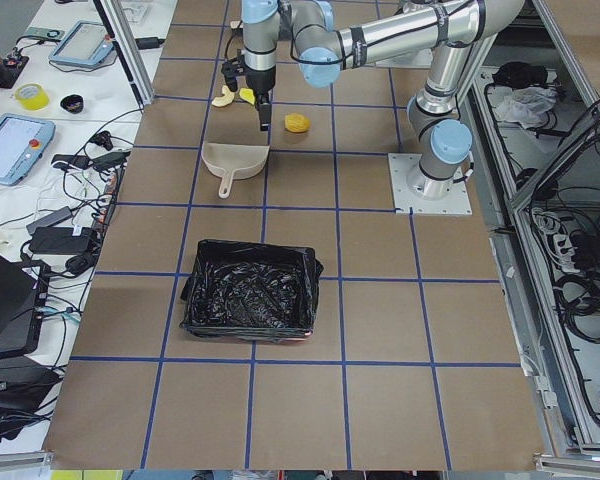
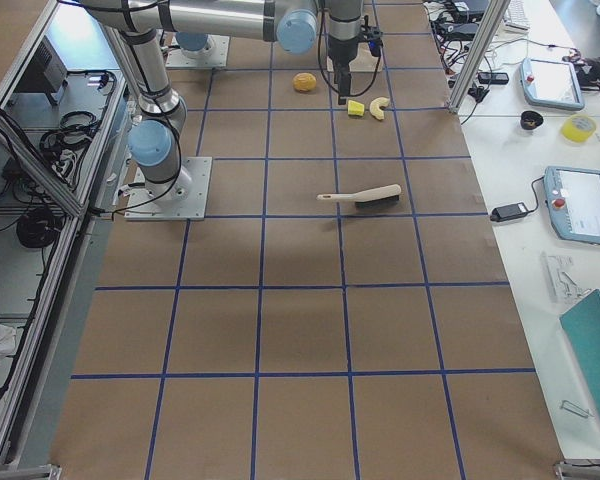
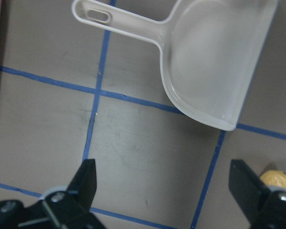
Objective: Sweep and dump trash into bin
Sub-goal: 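Lift the dustpan with the left gripper while the right gripper reaches the brush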
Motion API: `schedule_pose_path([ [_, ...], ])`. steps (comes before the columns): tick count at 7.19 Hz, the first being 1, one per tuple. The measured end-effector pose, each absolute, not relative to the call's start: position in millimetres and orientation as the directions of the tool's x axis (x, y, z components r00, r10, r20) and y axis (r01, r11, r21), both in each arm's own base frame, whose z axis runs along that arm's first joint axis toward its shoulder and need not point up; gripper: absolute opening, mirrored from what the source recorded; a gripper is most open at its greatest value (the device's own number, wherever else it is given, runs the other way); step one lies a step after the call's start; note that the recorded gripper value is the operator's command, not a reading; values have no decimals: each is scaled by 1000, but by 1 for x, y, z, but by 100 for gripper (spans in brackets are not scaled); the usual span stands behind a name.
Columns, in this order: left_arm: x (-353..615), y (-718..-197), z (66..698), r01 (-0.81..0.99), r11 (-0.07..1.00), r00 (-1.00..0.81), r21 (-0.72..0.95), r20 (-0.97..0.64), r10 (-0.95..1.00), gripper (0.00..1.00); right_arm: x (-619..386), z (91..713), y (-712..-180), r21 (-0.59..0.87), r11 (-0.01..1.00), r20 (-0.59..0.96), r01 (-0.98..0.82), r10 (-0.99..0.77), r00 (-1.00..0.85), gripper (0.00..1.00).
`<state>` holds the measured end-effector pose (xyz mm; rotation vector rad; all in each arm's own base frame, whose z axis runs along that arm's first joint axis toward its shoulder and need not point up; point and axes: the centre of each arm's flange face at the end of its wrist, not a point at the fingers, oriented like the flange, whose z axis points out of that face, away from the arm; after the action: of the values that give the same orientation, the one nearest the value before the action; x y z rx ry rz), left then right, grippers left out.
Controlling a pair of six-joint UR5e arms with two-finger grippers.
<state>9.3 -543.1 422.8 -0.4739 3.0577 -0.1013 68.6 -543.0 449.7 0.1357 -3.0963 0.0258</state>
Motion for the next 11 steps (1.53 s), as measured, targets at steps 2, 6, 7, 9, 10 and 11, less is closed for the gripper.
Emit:
schedule_pose_path([
  [2,58,-533,412,-582,813,-813,-15,32,-581,100,6,414,-560,42,991,21,-126,-127,-992,100],
  [6,116,-539,421,-831,546,-554,-103,78,-829,100,-47,347,-572,67,978,30,-196,-198,-980,100],
  [7,121,-540,419,-887,450,-458,-99,87,-884,100,-57,325,-566,81,976,38,-202,-206,-978,100],
  [9,131,-541,406,-989,78,-85,-126,54,-995,100,-69,283,-544,116,976,31,-186,-191,-981,100],
  [10,133,-541,400,-984,-56,52,-168,31,-998,100,-71,272,-539,116,976,40,-182,-188,-981,100],
  [11,129,-543,393,-973,-140,138,-185,22,-990,100,-72,265,-539,111,977,51,-181,-187,-981,100],
])
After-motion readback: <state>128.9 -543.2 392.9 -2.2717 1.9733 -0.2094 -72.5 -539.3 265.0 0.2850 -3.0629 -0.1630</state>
